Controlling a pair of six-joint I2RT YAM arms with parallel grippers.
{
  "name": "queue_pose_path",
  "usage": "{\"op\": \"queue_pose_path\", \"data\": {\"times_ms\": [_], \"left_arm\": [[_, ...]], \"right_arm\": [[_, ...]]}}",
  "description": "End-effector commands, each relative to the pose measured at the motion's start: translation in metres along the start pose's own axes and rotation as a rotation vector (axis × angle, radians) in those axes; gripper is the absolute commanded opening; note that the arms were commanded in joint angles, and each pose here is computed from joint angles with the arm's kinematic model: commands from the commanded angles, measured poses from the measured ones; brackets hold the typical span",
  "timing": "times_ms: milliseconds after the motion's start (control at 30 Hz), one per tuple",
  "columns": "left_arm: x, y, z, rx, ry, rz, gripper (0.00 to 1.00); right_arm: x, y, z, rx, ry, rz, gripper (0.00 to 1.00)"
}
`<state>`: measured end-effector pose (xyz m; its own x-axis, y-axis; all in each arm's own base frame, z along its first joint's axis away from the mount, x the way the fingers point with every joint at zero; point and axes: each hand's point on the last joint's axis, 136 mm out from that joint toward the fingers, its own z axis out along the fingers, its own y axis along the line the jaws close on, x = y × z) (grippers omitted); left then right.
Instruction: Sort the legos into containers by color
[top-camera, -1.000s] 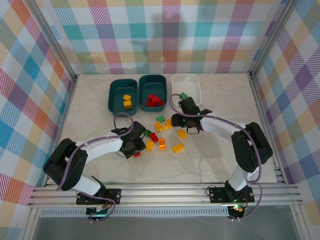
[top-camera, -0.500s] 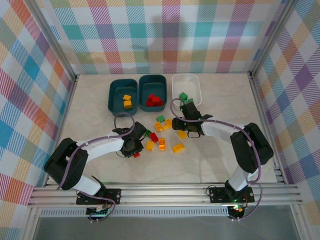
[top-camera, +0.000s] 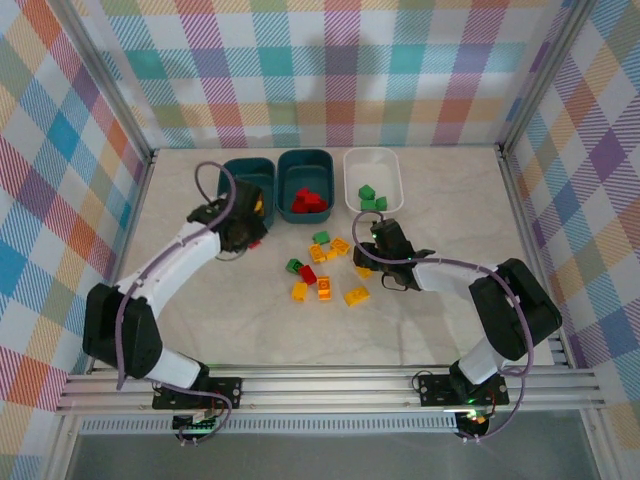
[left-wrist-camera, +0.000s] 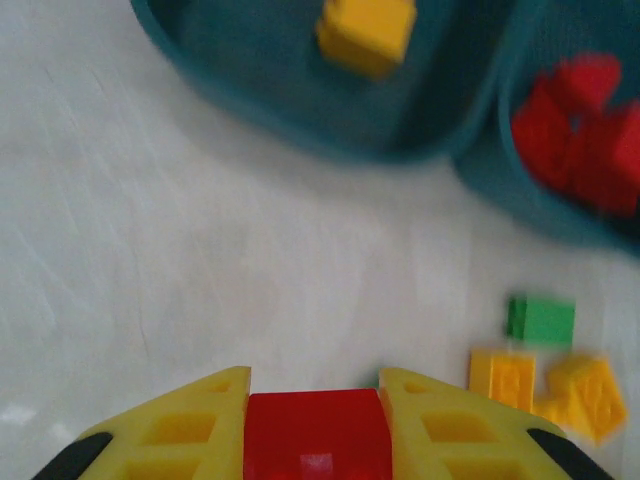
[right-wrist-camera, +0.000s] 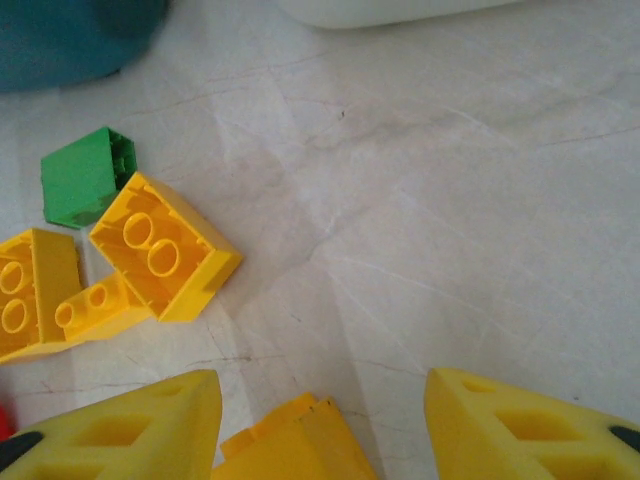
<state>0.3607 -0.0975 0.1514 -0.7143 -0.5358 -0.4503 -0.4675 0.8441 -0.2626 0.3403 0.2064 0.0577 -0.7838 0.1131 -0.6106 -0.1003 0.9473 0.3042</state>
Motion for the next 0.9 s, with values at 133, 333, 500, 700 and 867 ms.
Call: {"op": "queue_pose_path", "data": {"times_ms": [133,333,500,700,867], "left_arm": [[-0.057,-0.012,0.067,-0.029,0.005,-0.017,0.26],[-0.085,-0.042,0.081,0.042,0.016,-0.041,0.24],[-0.094,-0.07,0.077,0.124,0.033,-0.045,0.23],[-0.085,-0.11,0.077,0.208,0.054,0.005,0.23],[-0.059,-0.158,0.095,0.265,0.124,0.104,0.26]], "right_arm": [[-0.016,0.004,-0.003,-0.002,-0.074,0.025,0.57],[-0.018,0.005,-0.01,-0.015,-0.088,0.026,0.57],[-0.017,0.006,-0.006,-0.012,-0.075,0.025,0.57],[-0.017,0.005,-0.007,-0.011,-0.079,0.025,0.57],[-0.017,0.005,-0.007,-0.01,-0.079,0.022,0.57]]}}
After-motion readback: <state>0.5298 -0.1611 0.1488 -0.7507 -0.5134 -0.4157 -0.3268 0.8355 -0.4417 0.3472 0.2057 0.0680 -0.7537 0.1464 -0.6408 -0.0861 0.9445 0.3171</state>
